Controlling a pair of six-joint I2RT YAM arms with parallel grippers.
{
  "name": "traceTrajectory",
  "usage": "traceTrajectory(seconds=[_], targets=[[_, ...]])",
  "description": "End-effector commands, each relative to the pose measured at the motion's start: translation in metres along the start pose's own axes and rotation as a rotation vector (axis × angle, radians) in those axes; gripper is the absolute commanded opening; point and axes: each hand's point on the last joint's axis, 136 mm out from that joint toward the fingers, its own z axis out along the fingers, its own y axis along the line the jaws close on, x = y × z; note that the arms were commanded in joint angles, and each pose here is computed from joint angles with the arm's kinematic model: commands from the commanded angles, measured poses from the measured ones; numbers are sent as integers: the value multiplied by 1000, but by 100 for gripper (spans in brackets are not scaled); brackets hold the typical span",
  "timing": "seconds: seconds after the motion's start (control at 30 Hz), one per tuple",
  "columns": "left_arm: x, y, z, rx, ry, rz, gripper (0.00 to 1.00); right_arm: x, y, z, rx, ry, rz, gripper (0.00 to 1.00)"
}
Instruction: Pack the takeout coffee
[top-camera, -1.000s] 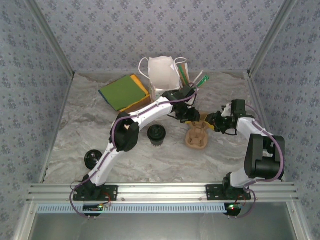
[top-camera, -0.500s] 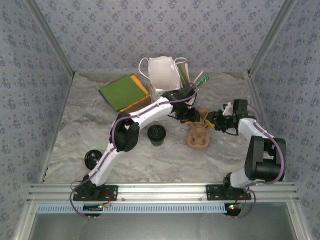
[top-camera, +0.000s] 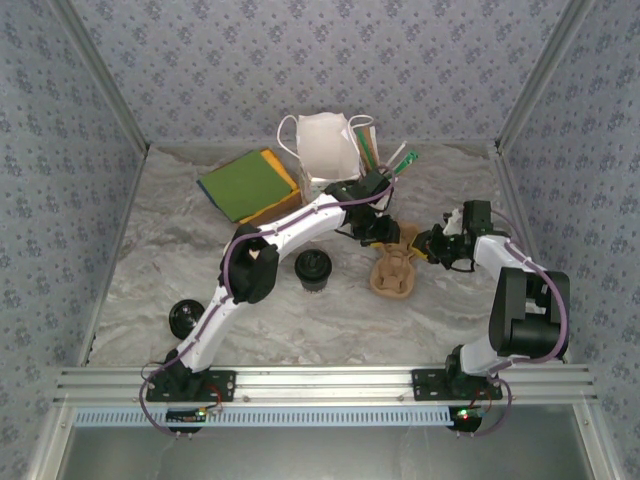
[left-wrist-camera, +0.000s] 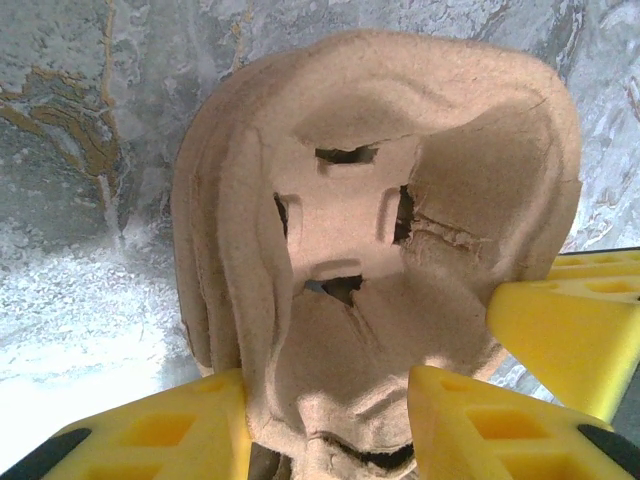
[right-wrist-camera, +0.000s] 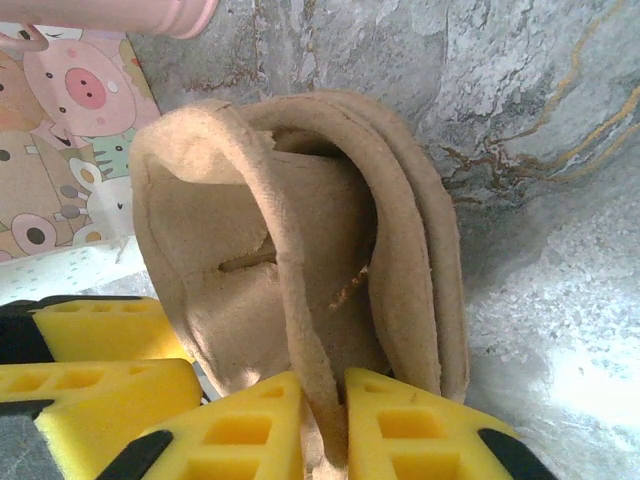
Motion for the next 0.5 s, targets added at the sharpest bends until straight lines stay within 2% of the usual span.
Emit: traceTrajectory(seconds=[0.0,0.2,0.47], targets=[[-1,-23,-16,45,-17,45,44,3,6,-3,-25,19,2,13],[-4,-29,-32,50,-42,47,45,3,13,-16,-53,-4,7,7],[-7,-37,-65,52,-83,54,55,8,22,-41,-79,-57,-2,7]])
